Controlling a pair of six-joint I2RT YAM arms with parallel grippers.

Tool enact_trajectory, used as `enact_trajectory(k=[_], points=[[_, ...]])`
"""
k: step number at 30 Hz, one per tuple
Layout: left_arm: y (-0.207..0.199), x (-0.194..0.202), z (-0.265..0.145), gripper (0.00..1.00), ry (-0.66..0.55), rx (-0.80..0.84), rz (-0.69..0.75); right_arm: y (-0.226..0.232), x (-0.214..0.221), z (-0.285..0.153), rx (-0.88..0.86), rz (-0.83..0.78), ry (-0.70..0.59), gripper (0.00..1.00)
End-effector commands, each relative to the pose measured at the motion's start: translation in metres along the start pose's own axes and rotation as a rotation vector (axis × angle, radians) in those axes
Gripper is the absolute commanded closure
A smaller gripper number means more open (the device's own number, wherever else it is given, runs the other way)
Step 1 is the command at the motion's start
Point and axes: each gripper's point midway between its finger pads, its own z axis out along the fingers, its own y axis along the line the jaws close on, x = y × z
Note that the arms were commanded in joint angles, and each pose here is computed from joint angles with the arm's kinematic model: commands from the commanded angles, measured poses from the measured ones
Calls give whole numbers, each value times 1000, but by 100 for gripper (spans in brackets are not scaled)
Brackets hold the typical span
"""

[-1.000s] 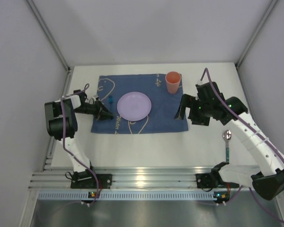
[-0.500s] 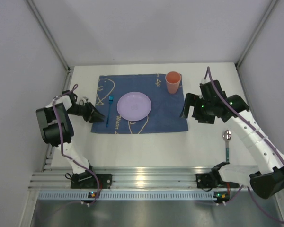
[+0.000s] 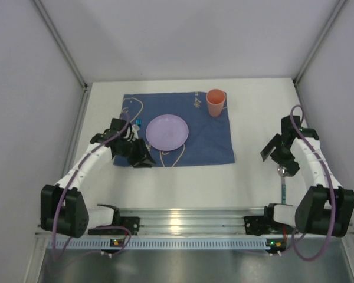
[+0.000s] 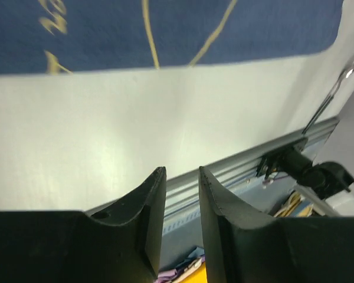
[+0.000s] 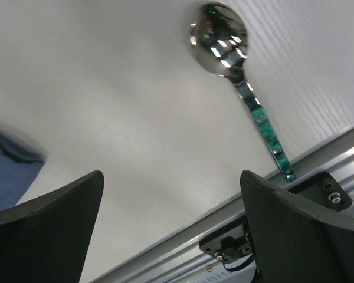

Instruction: Set the dinner table for one person

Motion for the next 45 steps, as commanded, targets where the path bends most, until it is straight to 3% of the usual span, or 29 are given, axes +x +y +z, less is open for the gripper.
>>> enact_trajectory(k=[1, 4, 9, 22, 23, 26, 27, 28, 31, 33, 40, 45], points=[[-5, 40, 19, 66, 12, -31, -72, -27, -3, 22, 84, 173, 24, 0], [1, 69, 23, 66, 36, -38, -64, -47, 5, 39, 152, 266, 54, 1], [13, 85, 11, 66, 51, -88, -37, -78, 11, 59, 245, 370, 62, 4], [21, 88, 5, 66, 58, -135, -15, -98, 22, 96, 289, 476, 86, 10], [23, 89, 5, 66, 64, -147, -17, -98, 23, 100, 284, 474, 85, 13], [25, 88, 7, 66, 71, -163, -16, -96, 31, 111, 274, 470, 111, 37], [25, 88, 8, 66, 75, -166, -18, -92, 31, 115, 250, 468, 115, 55], [25, 87, 9, 66, 80, -171, -21, -90, 32, 118, 242, 464, 121, 66], [24, 85, 9, 67, 81, -174, -21, -87, 31, 124, 219, 444, 120, 80], [24, 83, 9, 66, 74, -180, -24, -85, 28, 128, 208, 426, 121, 98], [35, 89, 12, 67, 68, -206, -58, -40, 0, 132, 81, 334, 99, 100], [34, 88, 13, 67, 49, -200, -86, 31, -49, 100, -15, 181, -31, 100]])
